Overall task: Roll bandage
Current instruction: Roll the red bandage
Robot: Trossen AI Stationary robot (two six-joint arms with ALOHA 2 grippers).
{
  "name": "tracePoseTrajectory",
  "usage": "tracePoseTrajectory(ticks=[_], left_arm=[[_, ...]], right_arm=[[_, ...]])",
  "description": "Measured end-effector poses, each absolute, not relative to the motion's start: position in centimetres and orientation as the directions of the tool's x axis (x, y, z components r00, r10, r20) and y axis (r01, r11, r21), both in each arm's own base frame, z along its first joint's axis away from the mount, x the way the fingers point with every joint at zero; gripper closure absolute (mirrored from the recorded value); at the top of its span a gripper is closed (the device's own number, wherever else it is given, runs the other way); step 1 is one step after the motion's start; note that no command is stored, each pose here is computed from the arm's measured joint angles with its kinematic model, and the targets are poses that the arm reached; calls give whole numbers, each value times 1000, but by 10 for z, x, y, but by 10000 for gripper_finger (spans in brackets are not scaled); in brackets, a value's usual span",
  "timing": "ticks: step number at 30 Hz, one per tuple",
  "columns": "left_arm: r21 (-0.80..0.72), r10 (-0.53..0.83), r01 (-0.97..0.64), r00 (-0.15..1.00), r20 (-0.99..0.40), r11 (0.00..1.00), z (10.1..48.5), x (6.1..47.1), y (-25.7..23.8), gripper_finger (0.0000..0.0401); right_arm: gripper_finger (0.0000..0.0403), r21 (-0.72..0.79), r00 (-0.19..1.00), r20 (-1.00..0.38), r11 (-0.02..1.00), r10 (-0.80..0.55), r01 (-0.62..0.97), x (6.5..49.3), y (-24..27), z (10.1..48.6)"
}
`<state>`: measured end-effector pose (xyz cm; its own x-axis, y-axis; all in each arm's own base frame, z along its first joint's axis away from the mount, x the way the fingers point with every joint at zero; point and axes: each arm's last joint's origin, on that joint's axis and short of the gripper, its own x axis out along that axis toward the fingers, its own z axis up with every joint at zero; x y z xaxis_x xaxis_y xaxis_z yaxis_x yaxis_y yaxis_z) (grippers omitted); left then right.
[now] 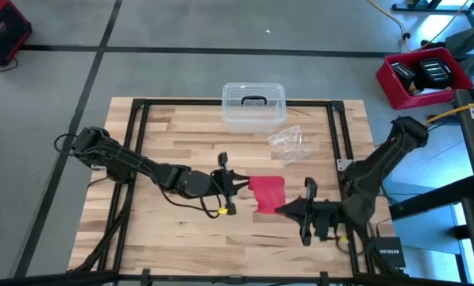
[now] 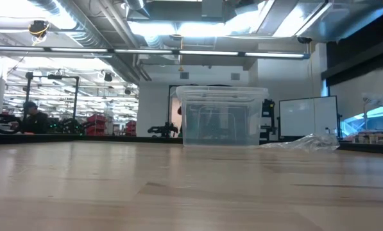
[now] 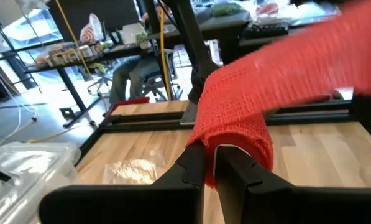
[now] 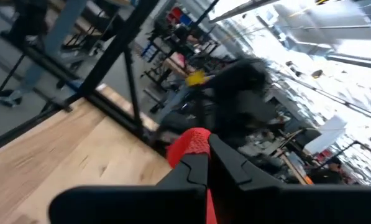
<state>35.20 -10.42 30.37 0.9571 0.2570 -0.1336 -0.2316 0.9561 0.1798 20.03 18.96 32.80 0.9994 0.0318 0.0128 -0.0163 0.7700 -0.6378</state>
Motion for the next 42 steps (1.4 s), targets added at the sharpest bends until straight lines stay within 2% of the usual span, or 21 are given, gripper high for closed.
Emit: tracePoseTrajectory(ticks=[9,22,33,36,42], left_arm=[[217,249,-229,966,-70,949,311,352,-107,388],[259,191,-186,982,8,948,319,345,-128,388],[279,158,-154,987,9,948,319,341,-139,388],[282,158,-152,987,3,947,318,341,-139,388],[281,160,-153,987,-2,948,318,341,-138,388]], right_arm=[[398,-649,995,-96,757,19,-77,205,212,296],[398,-603,960,-269,791,-79,-104,223,202,261],[397,-594,956,-276,799,-97,-90,226,198,260],[380,-592,960,-261,802,-100,-77,227,199,262],[298,-653,965,-247,751,-93,-95,227,200,264]])
